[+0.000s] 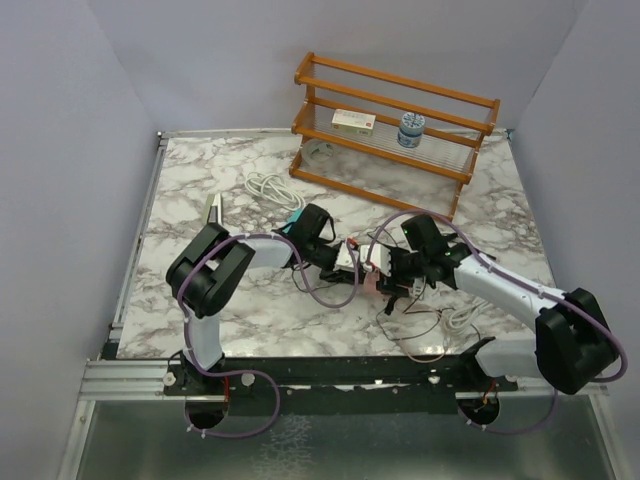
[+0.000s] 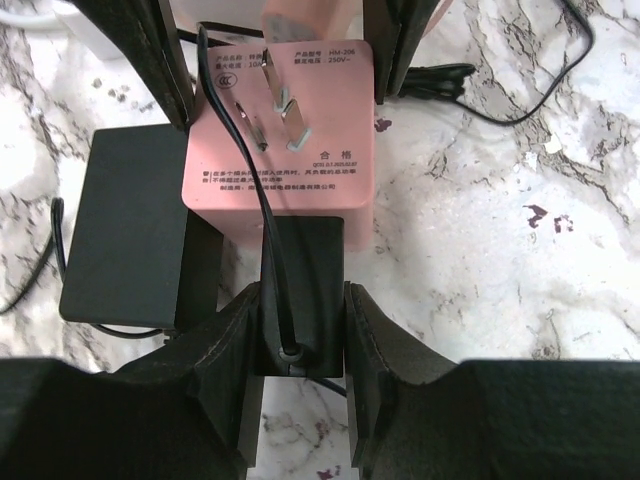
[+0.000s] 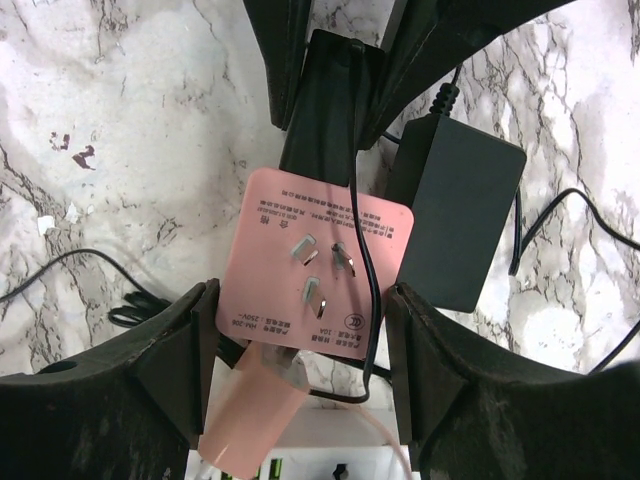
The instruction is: Pull the plug off the socket
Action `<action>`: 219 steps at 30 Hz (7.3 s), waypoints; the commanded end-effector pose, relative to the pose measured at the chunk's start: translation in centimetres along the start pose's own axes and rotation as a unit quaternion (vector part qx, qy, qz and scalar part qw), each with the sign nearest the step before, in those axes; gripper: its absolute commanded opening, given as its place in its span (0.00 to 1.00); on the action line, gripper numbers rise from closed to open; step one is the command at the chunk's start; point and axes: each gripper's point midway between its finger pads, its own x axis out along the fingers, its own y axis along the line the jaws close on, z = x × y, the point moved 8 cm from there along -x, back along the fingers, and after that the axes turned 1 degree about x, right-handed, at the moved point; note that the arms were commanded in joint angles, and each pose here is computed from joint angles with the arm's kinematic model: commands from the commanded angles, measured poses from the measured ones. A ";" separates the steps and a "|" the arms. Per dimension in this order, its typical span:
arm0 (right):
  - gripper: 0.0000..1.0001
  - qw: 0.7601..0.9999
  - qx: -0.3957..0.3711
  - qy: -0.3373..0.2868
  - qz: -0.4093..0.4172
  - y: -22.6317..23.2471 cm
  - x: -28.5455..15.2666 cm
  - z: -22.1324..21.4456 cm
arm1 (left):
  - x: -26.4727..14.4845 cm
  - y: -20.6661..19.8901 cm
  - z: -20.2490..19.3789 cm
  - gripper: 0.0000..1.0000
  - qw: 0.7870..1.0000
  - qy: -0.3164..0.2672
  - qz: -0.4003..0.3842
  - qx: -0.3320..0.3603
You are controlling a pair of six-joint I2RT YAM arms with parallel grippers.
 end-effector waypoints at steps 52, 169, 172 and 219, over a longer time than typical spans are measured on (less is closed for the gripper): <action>0.01 0.994 0.033 0.107 0.004 1.2 0.8 -3.6 | -1.7 -1.0 -0.5 0.00 0.999 0.022 0.036 -0.034; 0.18 0.983 0.032 -0.170 -0.063 -2.6 -11.9 11.6 | -14.3 5.6 27.3 0.00 0.965 -0.185 0.140 -0.122; 0.01 0.981 0.030 -0.177 -0.067 -2.7 -12.5 12.2 | -15.8 5.6 27.5 0.00 0.961 -0.197 0.151 -0.123; 0.01 0.979 0.024 -0.165 -0.117 -5.7 -14.0 14.1 | -3.3 3.5 15.6 0.99 0.984 -0.139 0.081 -0.082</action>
